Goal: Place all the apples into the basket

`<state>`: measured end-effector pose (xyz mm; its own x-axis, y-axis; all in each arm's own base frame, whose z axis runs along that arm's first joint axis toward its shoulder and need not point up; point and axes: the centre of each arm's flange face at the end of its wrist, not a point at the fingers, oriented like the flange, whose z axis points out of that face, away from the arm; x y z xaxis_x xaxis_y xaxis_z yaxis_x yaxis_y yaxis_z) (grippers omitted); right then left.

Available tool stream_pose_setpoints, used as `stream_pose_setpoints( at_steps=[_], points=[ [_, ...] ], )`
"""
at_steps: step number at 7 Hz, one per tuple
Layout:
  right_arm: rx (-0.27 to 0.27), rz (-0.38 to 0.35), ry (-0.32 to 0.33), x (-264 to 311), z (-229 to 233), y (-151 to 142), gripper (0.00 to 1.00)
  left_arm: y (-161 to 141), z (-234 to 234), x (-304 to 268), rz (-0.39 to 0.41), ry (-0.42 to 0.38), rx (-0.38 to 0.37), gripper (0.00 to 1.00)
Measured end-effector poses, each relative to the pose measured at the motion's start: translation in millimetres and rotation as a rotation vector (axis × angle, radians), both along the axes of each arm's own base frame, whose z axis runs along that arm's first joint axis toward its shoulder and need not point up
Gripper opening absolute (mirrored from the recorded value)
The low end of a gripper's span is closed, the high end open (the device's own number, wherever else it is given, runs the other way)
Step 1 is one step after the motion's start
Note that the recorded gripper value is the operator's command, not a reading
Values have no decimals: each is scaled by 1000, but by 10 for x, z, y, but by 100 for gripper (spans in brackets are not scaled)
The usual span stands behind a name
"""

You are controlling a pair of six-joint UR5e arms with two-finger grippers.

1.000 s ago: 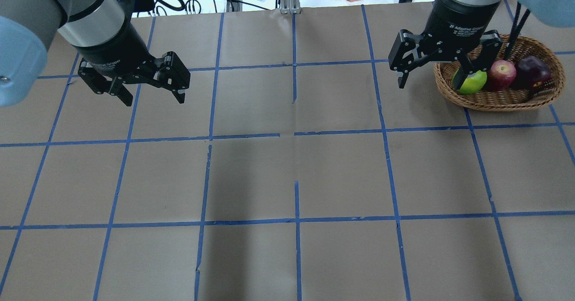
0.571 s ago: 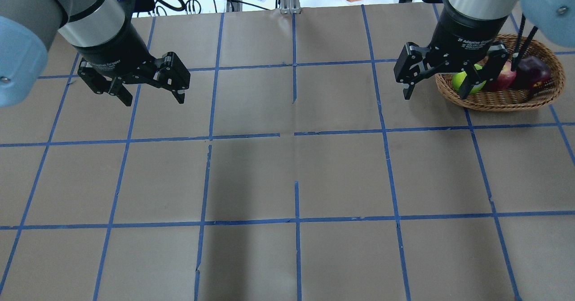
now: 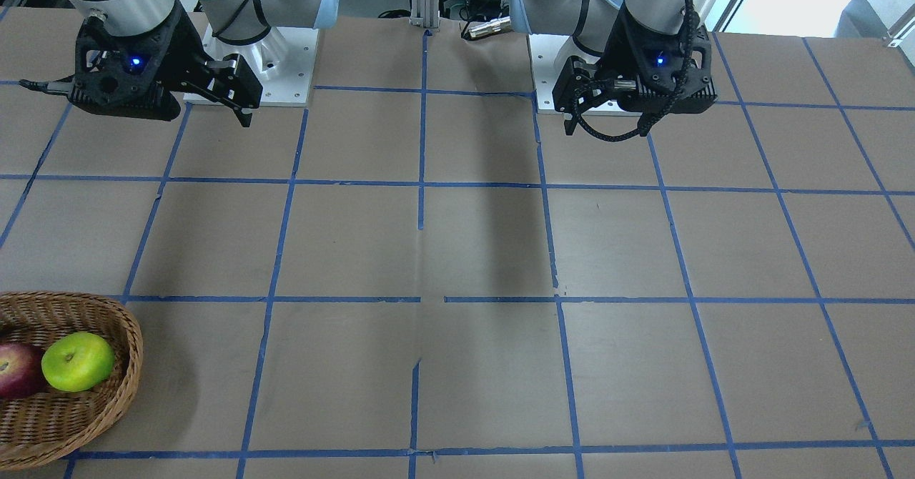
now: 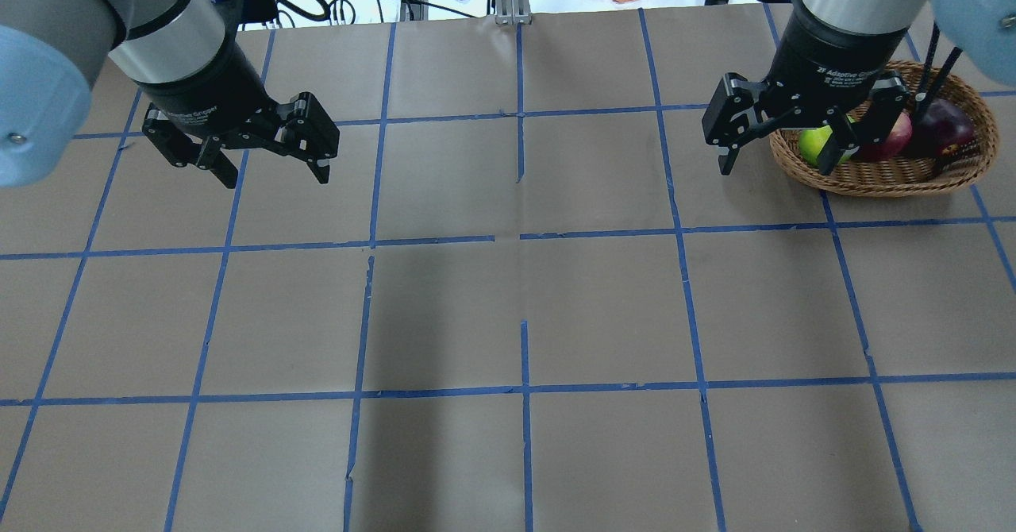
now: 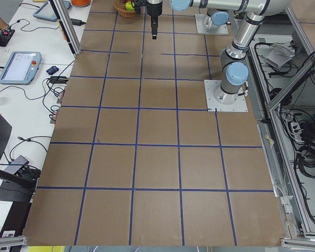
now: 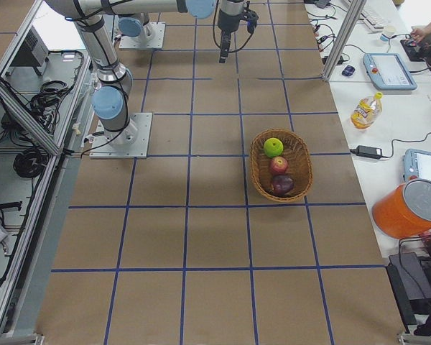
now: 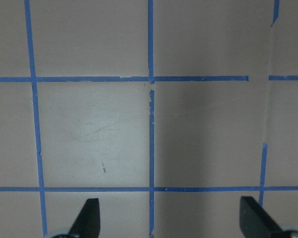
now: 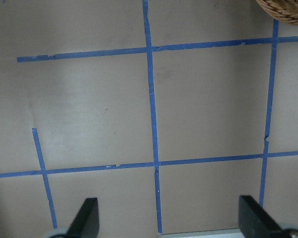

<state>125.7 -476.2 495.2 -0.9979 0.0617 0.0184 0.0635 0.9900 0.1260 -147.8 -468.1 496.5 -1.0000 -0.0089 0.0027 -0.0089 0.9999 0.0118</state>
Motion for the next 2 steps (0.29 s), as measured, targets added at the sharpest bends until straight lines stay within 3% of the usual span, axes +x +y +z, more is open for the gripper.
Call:
stream_pose_setpoints(
  at_steps=[2],
  points=[
    [0,0,0,0,4,2,100,-7,0,-4,-2,-3,-4,100]
  ],
)
